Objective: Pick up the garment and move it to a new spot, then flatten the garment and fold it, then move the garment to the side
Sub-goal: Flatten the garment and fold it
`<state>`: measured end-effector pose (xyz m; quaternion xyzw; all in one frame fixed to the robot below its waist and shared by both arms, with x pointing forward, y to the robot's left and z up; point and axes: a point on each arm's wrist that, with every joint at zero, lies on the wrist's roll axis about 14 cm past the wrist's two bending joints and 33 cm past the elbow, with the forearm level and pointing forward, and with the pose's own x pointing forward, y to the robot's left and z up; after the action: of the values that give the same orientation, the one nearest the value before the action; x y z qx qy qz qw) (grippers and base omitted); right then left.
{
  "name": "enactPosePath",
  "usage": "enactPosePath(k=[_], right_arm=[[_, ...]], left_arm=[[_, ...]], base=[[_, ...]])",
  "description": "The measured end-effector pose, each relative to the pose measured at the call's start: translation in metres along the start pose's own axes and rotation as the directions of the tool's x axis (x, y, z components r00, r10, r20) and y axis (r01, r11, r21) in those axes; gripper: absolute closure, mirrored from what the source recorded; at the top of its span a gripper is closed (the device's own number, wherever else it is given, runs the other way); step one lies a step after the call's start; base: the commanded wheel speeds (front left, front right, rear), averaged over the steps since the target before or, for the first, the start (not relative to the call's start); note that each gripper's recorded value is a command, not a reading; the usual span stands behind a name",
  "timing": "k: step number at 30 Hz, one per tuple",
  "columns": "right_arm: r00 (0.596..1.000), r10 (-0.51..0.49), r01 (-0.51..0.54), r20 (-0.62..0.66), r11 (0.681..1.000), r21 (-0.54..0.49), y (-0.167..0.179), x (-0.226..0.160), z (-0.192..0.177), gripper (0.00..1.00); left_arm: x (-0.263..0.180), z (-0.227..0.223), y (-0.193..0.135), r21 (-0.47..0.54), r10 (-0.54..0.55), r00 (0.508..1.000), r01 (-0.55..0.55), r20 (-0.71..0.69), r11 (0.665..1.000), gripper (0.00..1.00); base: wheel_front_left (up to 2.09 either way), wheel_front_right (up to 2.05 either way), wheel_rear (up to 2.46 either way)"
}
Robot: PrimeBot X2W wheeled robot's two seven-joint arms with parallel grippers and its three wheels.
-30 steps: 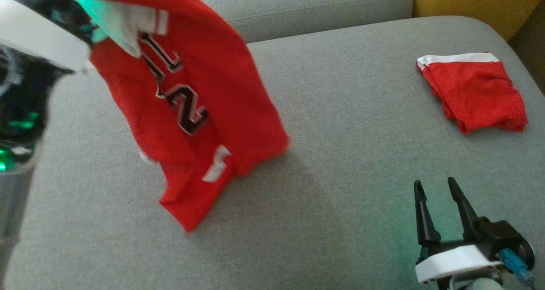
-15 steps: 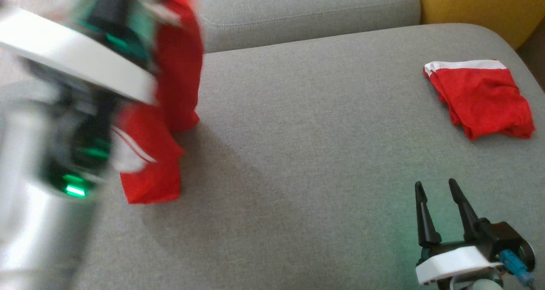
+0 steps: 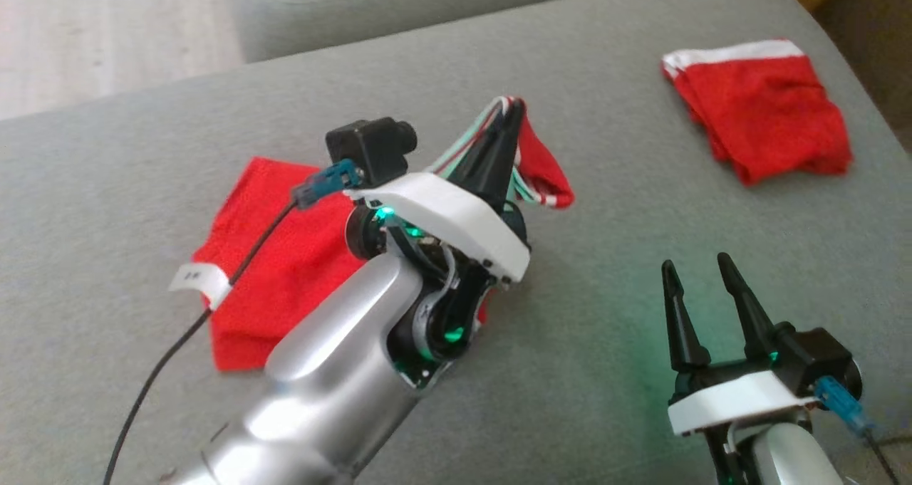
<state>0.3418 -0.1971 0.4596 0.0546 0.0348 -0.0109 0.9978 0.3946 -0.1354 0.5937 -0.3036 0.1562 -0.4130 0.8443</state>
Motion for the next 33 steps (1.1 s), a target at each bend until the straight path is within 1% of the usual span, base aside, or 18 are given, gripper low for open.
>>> enactPosePath(k=[1, 2, 3, 4, 7, 11, 13, 14, 16, 19, 20, 22, 25, 27, 28, 31, 33], right_arm=[[1.000, -0.014, 0.014, -0.005, 1.000, 0.002, -0.004, -0.001, -0.001, 0.00], [1.000, -0.028, 0.028, -0.010, 1.000, 0.005, -0.008, -0.003, -0.003, 0.00], [0.999, -0.042, 0.042, -0.017, 0.999, 0.009, -0.012, -0.005, -0.005, 0.00], [0.998, -0.053, 0.053, -0.021, 0.999, 0.011, -0.015, -0.007, -0.006, 0.00], [0.996, -0.084, 0.085, -0.038, 0.996, 0.010, -0.024, -0.011, -0.011, 0.00], [0.995, -0.094, 0.095, -0.042, 0.995, 0.008, -0.028, -0.010, -0.012, 0.00], [0.995, -0.090, 0.091, -0.036, 0.996, 0.009, -0.027, -0.008, -0.010, 0.00], [0.996, -0.088, 0.088, -0.031, 0.996, 0.008, -0.026, -0.007, -0.009, 0.00], [0.996, -0.082, 0.082, -0.021, 0.997, 0.004, -0.025, -0.006, -0.006, 0.00], [0.997, -0.073, 0.073, -0.007, 0.997, -0.003, -0.023, -0.003, -0.002, 0.00], [0.997, -0.073, 0.073, -0.007, 0.997, -0.003, -0.023, -0.003, -0.002, 0.00], [0.998, -0.067, 0.067, 0.002, 0.998, -0.008, -0.022, -0.002, 0.001, 0.00], [0.998, -0.056, 0.055, -0.001, 0.998, -0.014, -0.019, -0.003, 0.000, 0.00], [0.999, -0.048, 0.048, -0.007, 0.999, -0.014, -0.017, -0.004, -0.002, 0.00], [0.999, -0.044, 0.044, -0.012, 0.999, -0.018, -0.016, -0.004, -0.004, 0.00], [0.999, -0.037, 0.036, -0.027, 0.999, -0.021, -0.013, -0.002, -0.008, 0.00], [0.999, -0.031, 0.030, -0.041, 0.999, -0.029, -0.012, 0.000, -0.012, 0.00]], left_arm=[[0.005, -0.001, -0.001, -0.024, -0.006, 1.000, 0.006, 0.016, 1.000, 1.00], [0.010, -0.001, -0.006, -0.039, -0.025, 0.999, 0.026, 0.029, 0.999, 0.70], [0.016, -0.003, -0.011, -0.052, -0.042, 0.999, 0.043, 0.026, 0.998, 0.04], [0.021, -0.007, -0.015, -0.045, -0.059, 0.998, 0.059, 0.015, 0.997, 0.00], [0.032, -0.021, -0.027, -0.048, -0.110, 0.993, 0.108, -0.033, 0.993, 0.00], [0.033, -0.032, -0.025, -0.017, -0.124, 0.991, 0.123, -0.058, 0.992, 0.00], [0.029, -0.033, -0.026, 0.031, -0.134, 0.990, 0.136, -0.046, 0.990, 0.00], [0.027, -0.032, -0.026, 0.067, -0.139, 0.990, 0.141, -0.035, 0.988, 0.00], [0.021, -0.026, -0.016, 0.149, -0.120, 0.993, 0.119, 0.002, 0.982, 0.00], [0.004, -0.011, 0.023, 0.263, -0.016, 0.998, -0.003, 0.068, 0.965, 0.00], [0.004, -0.011, 0.023, 0.263, -0.016, 0.998, -0.003, 0.068, 0.965, 0.00], [-0.015, -0.016, 0.055, 0.297, 0.079, 0.994, -0.097, 0.073, 0.950, 0.00], [-0.052, -0.044, 0.096, 0.321, 0.214, 0.976, -0.212, 0.029, 0.923, 0.00], [-0.072, -0.060, 0.110, 0.326, 0.261, 0.965, -0.247, -0.001, 0.913, 0.00], [-0.077, -0.066, 0.113, 0.319, 0.270, 0.963, -0.252, -0.013, 0.914, 0.00], [-0.084, -0.079, 0.119, 0.329, 0.280, 0.958, -0.247, -0.055, 0.911, 0.00], [-0.088, -0.087, 0.134, 0.346, 0.314, 0.945, -0.265, -0.093, 0.900, 0.00]], base=[[0.00, 0.00, 0.00], [0.00, 0.00, 0.00], [0.00, 0.00, 0.00], [0.00, 0.00, 0.00], [0.00, 0.00, 0.00], [0.00, 0.00, 0.00], [0.00, 0.00, 0.00], [0.00, 0.00, 0.00], [0.00, 0.00, 0.00], [0.00, 0.00, 0.00], [0.00, 0.00, 0.00], [0.00, 0.00, 0.00], [0.00, 0.00, 0.00], [0.00, 0.00, 0.00], [0.00, 0.00, 0.00], [0.00, 0.00, 0.00], [0.00, 0.00, 0.00]])
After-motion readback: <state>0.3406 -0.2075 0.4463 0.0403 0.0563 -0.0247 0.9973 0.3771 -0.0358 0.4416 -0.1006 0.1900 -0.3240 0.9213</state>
